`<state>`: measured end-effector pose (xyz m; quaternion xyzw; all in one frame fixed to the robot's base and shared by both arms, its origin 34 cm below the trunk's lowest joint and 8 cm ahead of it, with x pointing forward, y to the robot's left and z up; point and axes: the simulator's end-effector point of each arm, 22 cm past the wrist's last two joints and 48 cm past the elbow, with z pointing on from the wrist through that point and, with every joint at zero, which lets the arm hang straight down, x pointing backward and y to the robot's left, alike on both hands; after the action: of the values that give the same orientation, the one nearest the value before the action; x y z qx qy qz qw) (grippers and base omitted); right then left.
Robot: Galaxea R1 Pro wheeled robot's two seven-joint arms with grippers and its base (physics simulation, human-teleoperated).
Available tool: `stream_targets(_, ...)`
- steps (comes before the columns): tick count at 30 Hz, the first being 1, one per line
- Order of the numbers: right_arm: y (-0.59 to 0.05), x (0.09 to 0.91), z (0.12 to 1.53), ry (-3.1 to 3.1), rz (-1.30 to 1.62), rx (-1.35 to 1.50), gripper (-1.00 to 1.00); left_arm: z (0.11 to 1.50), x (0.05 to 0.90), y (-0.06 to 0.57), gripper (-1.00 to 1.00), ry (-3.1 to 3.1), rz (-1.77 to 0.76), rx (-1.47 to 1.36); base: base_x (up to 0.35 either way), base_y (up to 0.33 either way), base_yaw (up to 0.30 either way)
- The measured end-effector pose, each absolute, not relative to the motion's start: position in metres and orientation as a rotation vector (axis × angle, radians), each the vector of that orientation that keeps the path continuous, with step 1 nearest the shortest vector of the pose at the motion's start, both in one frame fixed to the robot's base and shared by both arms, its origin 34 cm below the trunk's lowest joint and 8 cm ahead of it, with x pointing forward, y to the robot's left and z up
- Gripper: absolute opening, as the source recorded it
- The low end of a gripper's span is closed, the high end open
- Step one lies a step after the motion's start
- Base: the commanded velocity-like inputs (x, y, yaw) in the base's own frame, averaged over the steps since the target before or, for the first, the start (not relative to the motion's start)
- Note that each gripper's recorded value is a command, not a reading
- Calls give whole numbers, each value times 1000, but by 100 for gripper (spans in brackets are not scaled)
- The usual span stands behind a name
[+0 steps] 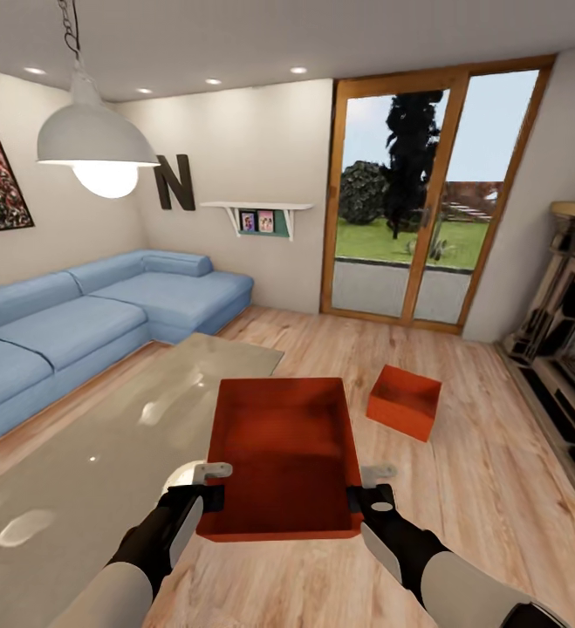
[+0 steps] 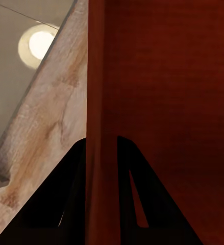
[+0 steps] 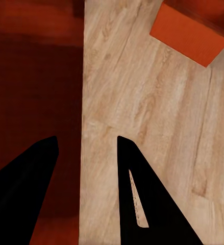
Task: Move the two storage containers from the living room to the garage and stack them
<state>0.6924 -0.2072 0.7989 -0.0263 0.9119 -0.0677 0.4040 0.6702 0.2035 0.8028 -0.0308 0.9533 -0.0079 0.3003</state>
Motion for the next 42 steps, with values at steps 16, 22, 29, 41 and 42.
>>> stream_targets(16,-207,692,799,2302,-171,-66,-100,803,670,204,-100,2530,-21,-82,0,0,299)
stream_targets(22,-207,692,799,2302,-171,-66,-100,803,670,204,-100,2529,-22,-81,0,0,299)
stream_targets(29,-206,692,799,2301,-172,-66,-100,803,671,205,-100,2528,-23,-80,0,0,299)
stream_targets(41,-206,692,799,2300,-172,-66,-100,803,671,205,-100,2528,-23,-81,0,0,294)
stream_targets(42,-206,692,799,2300,-173,-66,-100,803,671,204,-100,2527,-23,-81,0,0,292)
